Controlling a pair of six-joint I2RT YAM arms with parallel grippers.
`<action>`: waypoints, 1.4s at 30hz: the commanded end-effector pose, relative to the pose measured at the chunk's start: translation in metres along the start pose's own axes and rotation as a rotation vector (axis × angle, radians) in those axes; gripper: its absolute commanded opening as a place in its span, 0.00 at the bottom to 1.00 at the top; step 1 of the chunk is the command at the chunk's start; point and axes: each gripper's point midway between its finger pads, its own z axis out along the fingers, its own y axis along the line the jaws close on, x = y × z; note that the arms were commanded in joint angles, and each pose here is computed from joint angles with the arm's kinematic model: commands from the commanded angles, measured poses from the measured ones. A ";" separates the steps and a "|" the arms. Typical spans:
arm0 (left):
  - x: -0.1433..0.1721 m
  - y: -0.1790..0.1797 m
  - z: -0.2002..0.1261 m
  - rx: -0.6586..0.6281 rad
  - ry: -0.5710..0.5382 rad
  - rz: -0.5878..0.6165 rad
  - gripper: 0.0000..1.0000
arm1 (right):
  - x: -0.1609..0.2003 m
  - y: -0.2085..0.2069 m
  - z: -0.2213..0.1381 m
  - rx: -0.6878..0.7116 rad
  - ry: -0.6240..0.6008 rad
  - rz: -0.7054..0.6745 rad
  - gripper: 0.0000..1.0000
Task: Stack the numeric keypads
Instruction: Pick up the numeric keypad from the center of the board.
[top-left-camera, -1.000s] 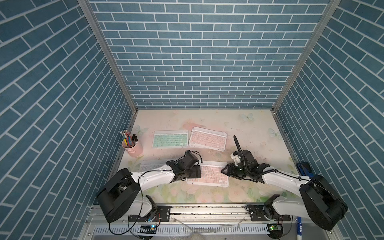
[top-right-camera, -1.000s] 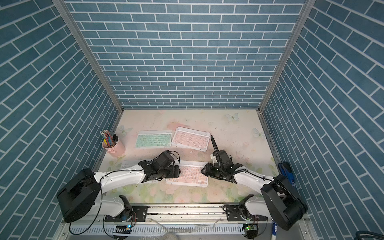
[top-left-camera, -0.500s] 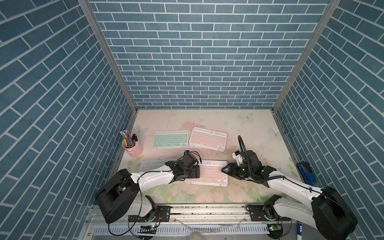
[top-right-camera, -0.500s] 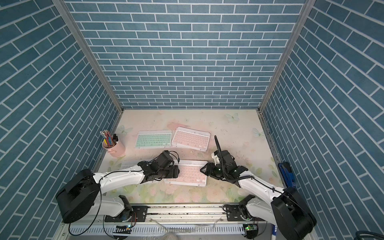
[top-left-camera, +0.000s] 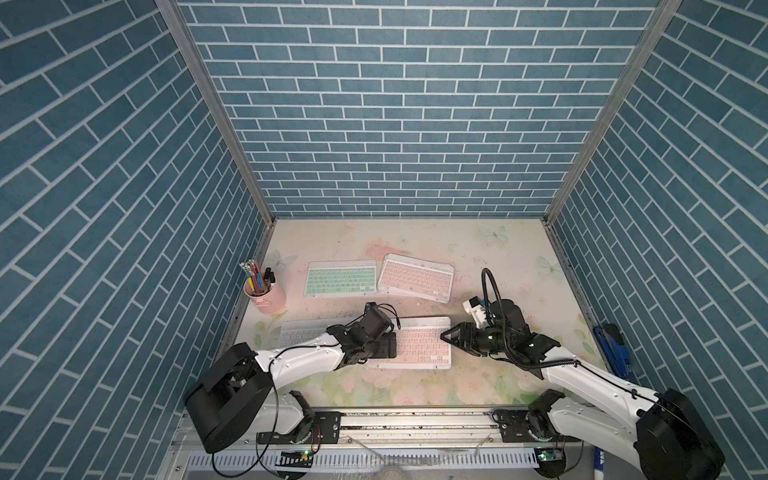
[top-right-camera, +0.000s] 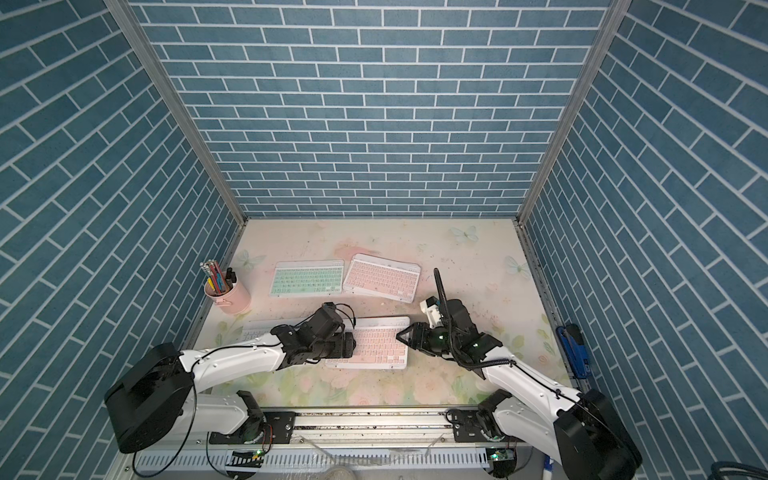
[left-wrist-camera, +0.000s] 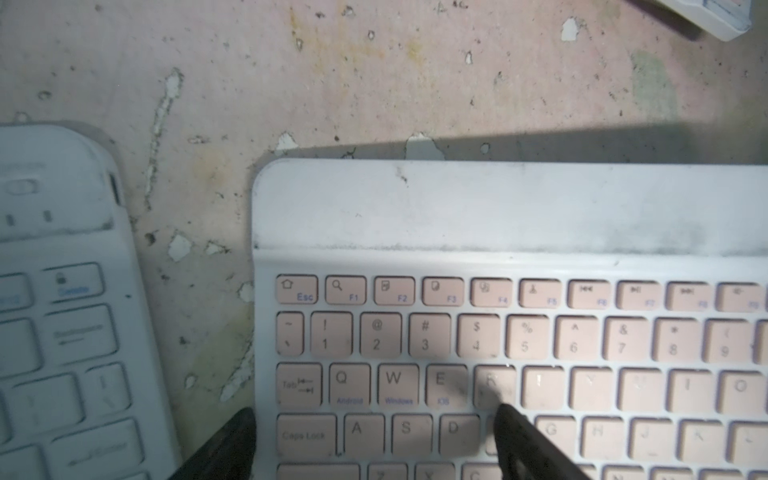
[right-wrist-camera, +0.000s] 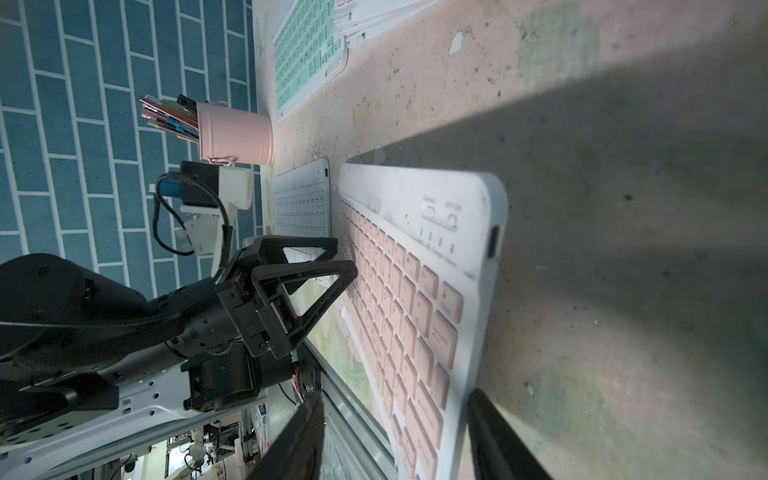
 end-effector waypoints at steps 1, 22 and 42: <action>0.025 -0.034 0.000 0.181 0.122 0.020 0.89 | 0.013 0.040 -0.002 -0.165 0.088 -0.049 0.55; 0.019 -0.025 -0.007 0.141 0.074 -0.002 0.89 | 0.016 0.016 -0.001 -0.042 0.092 -0.049 0.33; -0.004 -0.027 -0.031 0.118 0.002 -0.010 0.90 | 0.017 0.001 -0.003 -0.023 0.062 -0.038 0.00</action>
